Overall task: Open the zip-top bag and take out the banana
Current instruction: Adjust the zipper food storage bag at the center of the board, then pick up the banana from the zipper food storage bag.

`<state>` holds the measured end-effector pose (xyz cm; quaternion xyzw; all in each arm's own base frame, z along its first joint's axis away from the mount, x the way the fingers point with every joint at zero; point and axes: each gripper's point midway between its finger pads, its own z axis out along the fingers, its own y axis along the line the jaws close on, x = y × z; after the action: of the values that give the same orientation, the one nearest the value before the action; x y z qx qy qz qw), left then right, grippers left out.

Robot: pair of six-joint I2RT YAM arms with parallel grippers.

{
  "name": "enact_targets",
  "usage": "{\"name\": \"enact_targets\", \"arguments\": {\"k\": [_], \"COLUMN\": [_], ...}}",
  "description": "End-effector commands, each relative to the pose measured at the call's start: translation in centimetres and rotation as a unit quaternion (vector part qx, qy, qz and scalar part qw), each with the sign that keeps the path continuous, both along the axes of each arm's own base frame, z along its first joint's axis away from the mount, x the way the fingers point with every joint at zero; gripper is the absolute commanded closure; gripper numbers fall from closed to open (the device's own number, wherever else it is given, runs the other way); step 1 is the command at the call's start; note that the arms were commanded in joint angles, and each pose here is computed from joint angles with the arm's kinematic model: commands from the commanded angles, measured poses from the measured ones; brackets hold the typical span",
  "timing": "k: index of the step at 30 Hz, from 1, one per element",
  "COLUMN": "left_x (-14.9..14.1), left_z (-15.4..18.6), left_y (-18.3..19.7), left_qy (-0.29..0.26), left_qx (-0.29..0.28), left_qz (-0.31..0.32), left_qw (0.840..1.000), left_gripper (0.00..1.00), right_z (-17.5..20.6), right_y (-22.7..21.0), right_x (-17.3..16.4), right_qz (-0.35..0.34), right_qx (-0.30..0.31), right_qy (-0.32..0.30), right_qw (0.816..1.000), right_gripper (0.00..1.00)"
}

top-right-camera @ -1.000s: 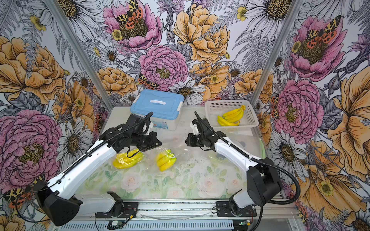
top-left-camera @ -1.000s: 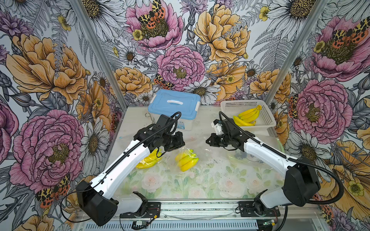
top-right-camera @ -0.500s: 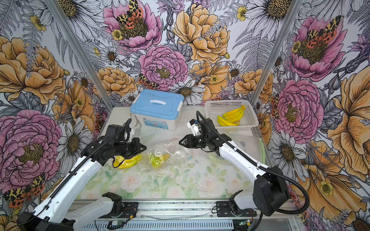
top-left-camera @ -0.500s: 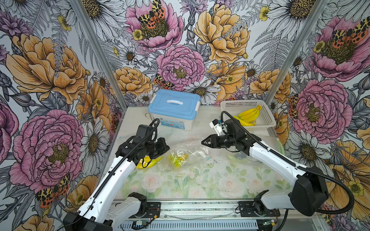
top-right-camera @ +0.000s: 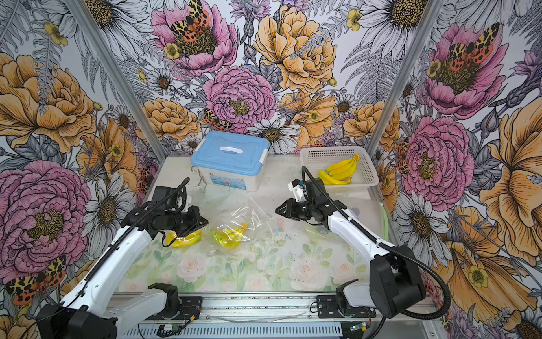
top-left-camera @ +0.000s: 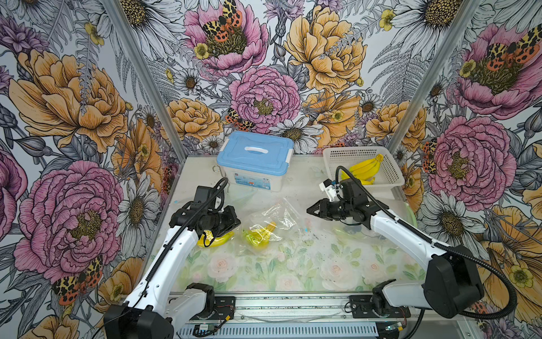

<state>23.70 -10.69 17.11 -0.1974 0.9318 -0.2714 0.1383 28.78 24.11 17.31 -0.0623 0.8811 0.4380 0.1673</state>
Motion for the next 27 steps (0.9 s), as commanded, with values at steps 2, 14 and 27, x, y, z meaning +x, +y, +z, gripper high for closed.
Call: {"name": "enact_targets", "arguments": {"k": [2, 14, 27], "left_x": [0.4, -0.2, -0.6], "left_z": [0.7, -1.5, -3.7], "left_y": [0.0, 0.5, 0.9], "left_qy": [-0.015, 0.007, 0.019], "left_qx": [0.0, 0.02, 0.023], "left_qz": [-0.011, -0.021, -0.019], "left_qw": [1.0, 1.0, 0.999], "left_gripper": [1.0, 1.0, 1.0], "right_z": [1.0, -2.7, -6.6], "right_y": [2.5, 9.7, 11.6], "right_x": [-0.7, -2.0, -0.8], "right_qz": [0.048, 0.154, 0.139], "right_qx": [0.018, 0.022, -0.019], "right_qy": [-0.018, 0.026, 0.056], "right_qw": [0.999, 0.987, 0.989], "right_gripper": [0.76, 0.75, 0.56]}}
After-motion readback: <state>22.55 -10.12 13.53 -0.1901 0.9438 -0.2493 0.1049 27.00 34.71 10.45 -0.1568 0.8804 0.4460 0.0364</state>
